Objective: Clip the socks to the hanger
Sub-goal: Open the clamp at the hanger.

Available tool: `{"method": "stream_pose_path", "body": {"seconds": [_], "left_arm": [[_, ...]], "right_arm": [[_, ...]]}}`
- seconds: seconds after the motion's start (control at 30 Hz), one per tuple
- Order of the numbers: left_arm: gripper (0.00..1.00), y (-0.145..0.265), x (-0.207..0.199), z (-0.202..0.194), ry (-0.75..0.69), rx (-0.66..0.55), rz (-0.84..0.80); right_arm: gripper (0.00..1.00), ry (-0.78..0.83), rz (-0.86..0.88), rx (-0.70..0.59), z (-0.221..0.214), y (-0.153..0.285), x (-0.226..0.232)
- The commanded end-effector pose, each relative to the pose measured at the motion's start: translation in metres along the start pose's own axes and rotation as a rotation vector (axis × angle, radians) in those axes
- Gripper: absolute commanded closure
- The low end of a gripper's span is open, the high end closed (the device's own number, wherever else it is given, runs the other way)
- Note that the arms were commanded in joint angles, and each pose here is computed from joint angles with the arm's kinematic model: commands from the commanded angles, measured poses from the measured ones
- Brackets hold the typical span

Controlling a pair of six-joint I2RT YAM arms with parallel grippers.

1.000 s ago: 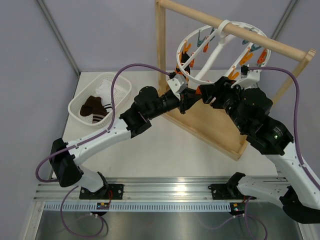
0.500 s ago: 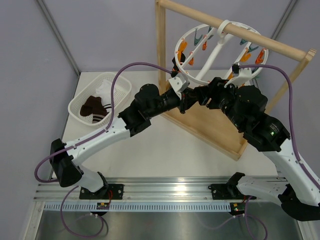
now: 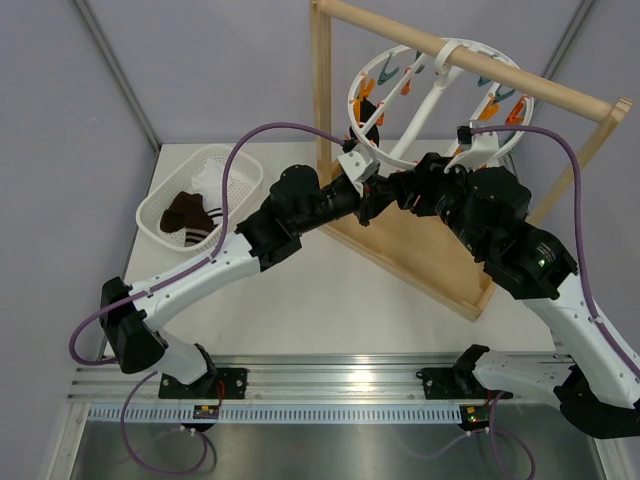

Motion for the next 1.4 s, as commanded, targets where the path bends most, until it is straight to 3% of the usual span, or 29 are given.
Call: {"method": "stream_pose_path", "body": {"seconds": [0.0,1.03,1.2,1.37], "left_arm": [[0.96,-0.002,-0.006,0.017,-0.026,-0.037,-0.035],[0.98,0.0,-0.009,0.013,-0.004,-0.04,-0.058],[0.99,0.0,-0.01,0.012,0.0,-0.026,-0.058],[0.98,0.003,-0.011,0.011,0.008,-0.015,-0.063]], "right_arm": [[0.5,-0.001,0.002,-0.121,0.031,0.0,0.005],[0.47,-0.072,-0.084,-0.269,0.041,-0.008,-0.005],[0.54,-0.081,-0.1,-0.283,0.041,-0.007,-0.008],[0.73,-0.079,-0.105,-0.281,0.039,-0.008,-0.009]]}}
Point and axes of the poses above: each gripper's point midway between its finger pads, its own y axis back along the fingers, its own x axis along the line the jaws close on, z = x × y, the point moved 6 cm from there along y, back along the fingers, and after that the axes turned 5 degrees about y, right-handed, at the moved point
